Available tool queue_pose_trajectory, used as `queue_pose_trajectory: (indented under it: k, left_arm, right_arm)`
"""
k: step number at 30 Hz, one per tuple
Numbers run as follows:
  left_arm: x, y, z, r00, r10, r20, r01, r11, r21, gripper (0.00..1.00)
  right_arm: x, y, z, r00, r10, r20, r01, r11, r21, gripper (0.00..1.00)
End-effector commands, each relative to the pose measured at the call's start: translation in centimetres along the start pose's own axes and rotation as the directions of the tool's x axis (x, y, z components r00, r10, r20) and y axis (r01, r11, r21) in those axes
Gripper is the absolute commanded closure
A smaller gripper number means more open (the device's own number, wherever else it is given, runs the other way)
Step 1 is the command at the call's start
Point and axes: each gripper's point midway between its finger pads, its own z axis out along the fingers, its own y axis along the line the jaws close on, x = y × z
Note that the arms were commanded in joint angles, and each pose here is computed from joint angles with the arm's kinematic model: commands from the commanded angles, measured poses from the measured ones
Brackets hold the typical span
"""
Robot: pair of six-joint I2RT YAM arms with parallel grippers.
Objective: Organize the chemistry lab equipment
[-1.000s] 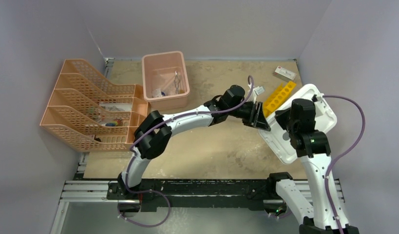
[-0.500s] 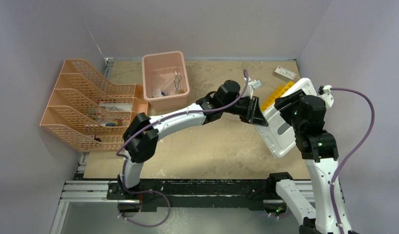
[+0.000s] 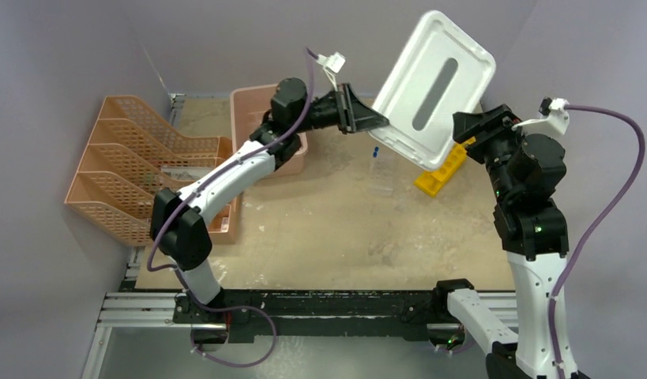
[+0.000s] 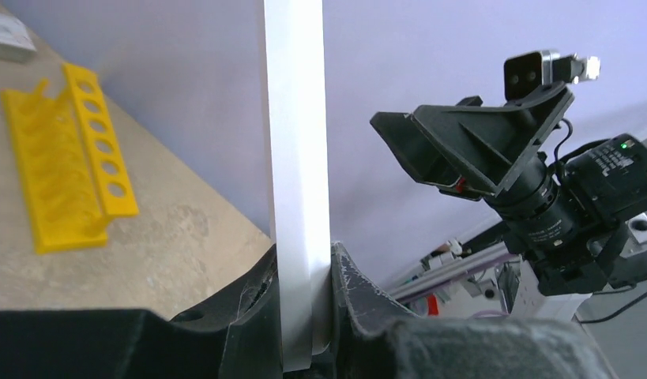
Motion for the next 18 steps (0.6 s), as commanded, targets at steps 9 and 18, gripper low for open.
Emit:
queue_pose_trajectory:
  k: [9,18]
  left_arm:
    - [-13.4,11.4,-16.9,0.904,0.014,0.428,0.162,0.913,-0.373,1.00]
    - [-13.8,15.1,-26.0,0.849,0.011,0.528,0.295,0.820,-0.491,1.00]
  right_arm:
    - [1.2,4.0,6.8,0.999,-0.043,-0.031,0.037,0.984,-0.173,0.36]
    - [6.7,4.6,12.2,0.980,-0.021,-0.197,-0.024,0.975,-0.222,0.37]
